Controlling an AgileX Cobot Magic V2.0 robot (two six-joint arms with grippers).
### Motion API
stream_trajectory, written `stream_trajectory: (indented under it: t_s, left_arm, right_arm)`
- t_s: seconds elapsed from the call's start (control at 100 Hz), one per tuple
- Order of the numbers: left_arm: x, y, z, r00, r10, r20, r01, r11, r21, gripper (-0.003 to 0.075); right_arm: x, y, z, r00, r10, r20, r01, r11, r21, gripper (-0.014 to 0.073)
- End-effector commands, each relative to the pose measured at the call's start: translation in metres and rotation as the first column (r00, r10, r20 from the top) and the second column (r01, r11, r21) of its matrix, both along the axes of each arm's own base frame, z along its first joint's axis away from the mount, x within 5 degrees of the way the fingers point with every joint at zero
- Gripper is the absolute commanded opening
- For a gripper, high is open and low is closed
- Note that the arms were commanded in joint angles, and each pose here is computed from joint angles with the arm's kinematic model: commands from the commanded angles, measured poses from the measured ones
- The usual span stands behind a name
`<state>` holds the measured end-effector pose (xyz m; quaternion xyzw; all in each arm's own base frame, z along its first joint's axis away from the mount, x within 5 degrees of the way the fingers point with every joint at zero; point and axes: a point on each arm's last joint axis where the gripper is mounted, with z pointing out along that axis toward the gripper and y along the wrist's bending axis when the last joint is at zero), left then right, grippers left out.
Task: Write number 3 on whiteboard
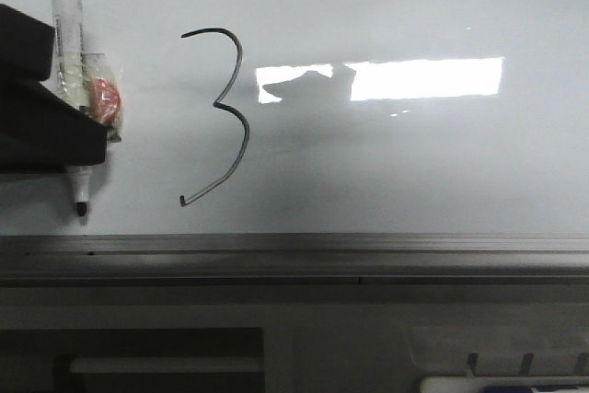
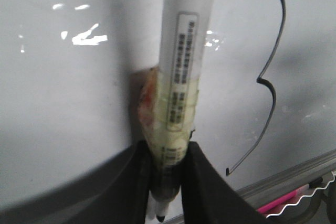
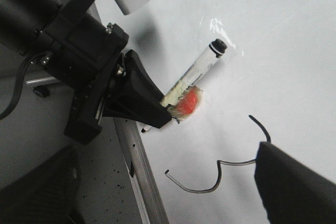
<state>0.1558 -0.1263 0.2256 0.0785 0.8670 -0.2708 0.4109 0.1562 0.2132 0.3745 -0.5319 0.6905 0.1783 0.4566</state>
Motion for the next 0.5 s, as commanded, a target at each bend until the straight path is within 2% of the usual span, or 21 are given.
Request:
stream_trajectory:
  t_s: [0.0, 0.19, 0.26, 0.37, 0.41, 0.46, 0.49]
  left_arm:
    - [0.006, -0.002, 0.004, 0.999, 0.036, -0.004, -0.036, 0.999, -0.037, -0.0021]
    - [0.006, -0.002, 0.004, 0.999, 0.034, -0.005, -0.034, 0.999, -0.034, -0.0015]
    - [0.007, -0.002, 0.004, 0.999, 0.034, 0.0, -0.034, 0.999, -0.035, 0.0045]
    - [0.007, -0.001, 0.008, 0.999, 0.041, 0.029, -0.04, 0.998, -0.054, 0.0297]
    - [0.006, -0.001, 0.011, 0.998, 0.041, 0.047, -0.038, 0.997, -0.061, 0.042]
    - [0.005, 0.001, 0.015, 0.997, 0.037, 0.073, -0.032, 0.997, -0.067, 0.0504]
    - [0.004, 0.002, 0.019, 0.995, 0.035, 0.091, -0.028, 0.997, -0.074, 0.0527]
  right_arm:
    - [-0.001, -0.005, 0.023, 0.997, -0.021, 0.075, 0.014, 0.995, 0.094, 0.0599]
    - [-0.002, -0.006, 0.022, 0.998, -0.017, 0.067, 0.012, 0.996, 0.084, 0.0599]
    - [-0.002, -0.006, 0.022, 0.998, -0.016, 0.065, 0.011, 0.997, 0.081, 0.0599]
    - [-0.002, -0.006, 0.022, 0.998, -0.016, 0.06, 0.011, 0.997, 0.078, 0.0599]
    - [-0.002, -0.006, 0.021, 0.998, -0.015, 0.059, 0.011, 0.997, 0.076, 0.0599]
    - [-0.002, -0.006, 0.021, 0.998, -0.015, 0.059, 0.011, 0.997, 0.076, 0.0599]
    - [-0.002, -0.006, 0.021, 0.998, -0.015, 0.059, 0.011, 0.997, 0.076, 0.0599]
